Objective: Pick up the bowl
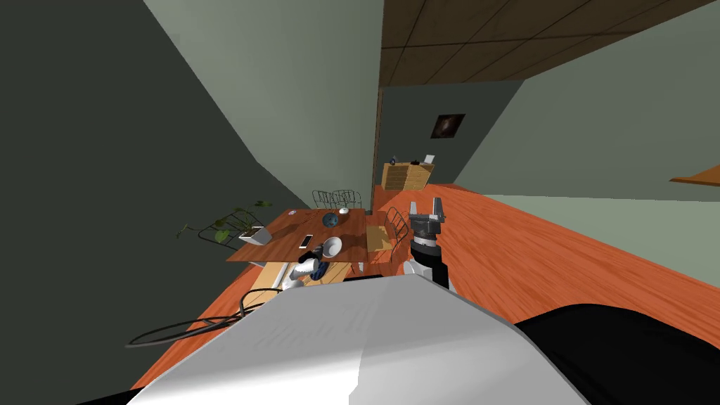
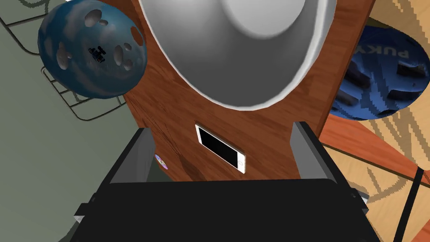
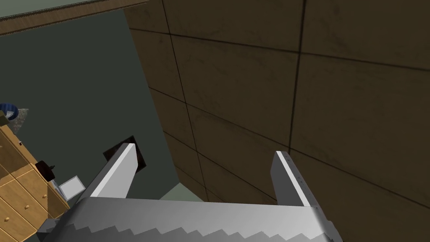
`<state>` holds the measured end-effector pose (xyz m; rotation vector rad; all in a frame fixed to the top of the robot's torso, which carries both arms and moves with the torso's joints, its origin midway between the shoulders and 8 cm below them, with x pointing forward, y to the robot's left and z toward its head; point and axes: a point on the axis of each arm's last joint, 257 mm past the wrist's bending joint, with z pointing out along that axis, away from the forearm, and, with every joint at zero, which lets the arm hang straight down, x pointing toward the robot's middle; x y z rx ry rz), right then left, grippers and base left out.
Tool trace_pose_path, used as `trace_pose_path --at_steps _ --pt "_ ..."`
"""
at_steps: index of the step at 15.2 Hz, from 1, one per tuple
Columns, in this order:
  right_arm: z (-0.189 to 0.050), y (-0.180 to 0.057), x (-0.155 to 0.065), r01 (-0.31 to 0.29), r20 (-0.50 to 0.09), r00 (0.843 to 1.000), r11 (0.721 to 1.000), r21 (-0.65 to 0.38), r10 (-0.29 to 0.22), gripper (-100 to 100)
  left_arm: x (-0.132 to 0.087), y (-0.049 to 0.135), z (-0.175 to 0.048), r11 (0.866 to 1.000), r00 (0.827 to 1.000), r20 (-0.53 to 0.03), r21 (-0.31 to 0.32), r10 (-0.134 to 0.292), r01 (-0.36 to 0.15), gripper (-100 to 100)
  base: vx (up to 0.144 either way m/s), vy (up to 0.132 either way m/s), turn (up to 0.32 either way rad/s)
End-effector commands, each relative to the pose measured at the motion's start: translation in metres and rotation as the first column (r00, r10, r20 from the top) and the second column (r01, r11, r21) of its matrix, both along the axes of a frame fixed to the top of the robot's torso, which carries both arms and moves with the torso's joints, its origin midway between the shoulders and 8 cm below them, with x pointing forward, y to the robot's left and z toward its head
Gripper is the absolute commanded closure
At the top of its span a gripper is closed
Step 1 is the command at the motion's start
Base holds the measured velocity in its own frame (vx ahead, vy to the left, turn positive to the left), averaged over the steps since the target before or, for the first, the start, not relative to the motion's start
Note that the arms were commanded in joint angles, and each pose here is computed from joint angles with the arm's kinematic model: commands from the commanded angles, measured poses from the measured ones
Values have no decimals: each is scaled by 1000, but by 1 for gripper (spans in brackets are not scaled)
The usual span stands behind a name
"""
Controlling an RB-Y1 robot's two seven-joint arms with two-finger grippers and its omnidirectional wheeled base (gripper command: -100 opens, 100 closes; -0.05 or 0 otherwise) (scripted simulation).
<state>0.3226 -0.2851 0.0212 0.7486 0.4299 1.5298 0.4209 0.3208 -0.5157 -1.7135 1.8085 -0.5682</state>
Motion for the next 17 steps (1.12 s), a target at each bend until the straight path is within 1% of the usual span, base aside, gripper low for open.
trace_pose_path --at_steps 1,2,3,4,6,7,9,10,13,14,15,17 --pt "0 0 0 0 0 1000 1000 0 0 0 -6 -8 -14 1000 999 -50 -18 -7 6 -100 15 17 -41" --pt "0 0 0 0 0 1000 1000 0 0 0 -8 -7 -16 1000 998 -56 -19 -6 5 -100 15 16 -58" --pt "0 0 0 0 0 1000 1000 0 0 0 -15 -14 -27 999 995 -99 -34 -13 9 -100 14 18 -74" --pt "0 0 0 0 0 1000 1000 0 0 0 -15 -14 -27 999 995 -99 -34 -13 9 -100 13 22 -55" --pt "0 0 0 0 0 1000 1000 0 0 0 -27 -27 -43 998 985 -171 -62 -28 17 -100 21 27 -68" --pt "0 0 0 0 0 1000 1000 0 0 0 -28 -27 -44 998 984 -175 -63 -27 17 -100 20 27 -64" --pt "0 0 0 0 0 1000 1000 0 0 0 -40 -39 -57 996 971 -235 -86 -43 23 -100 17 26 -62" --pt "0 0 0 0 0 1000 1000 0 0 0 -40 -39 -57 996 971 -235 -86 -43 23 -100 2 6 -30" --pt "0 0 0 0 0 1000 1000 0 0 0 -54 -53 -70 993 952 -300 -115 -64 30 -100 -7 0 -38" --pt "0 0 0 0 0 1000 1000 0 0 0 -47 -47 -64 994 961 -272 -103 -54 27 -100 -6 0 -16" --pt "0 0 0 0 0 1000 1000 0 0 0 -53 -52 -72 994 959 -279 -106 -51 22 -100 7 0 7" --pt "0 0 0 0 0 1000 1000 0 0 0 -57 -55 -77 994 959 -279 -106 -48 19 -100 15 0 7"
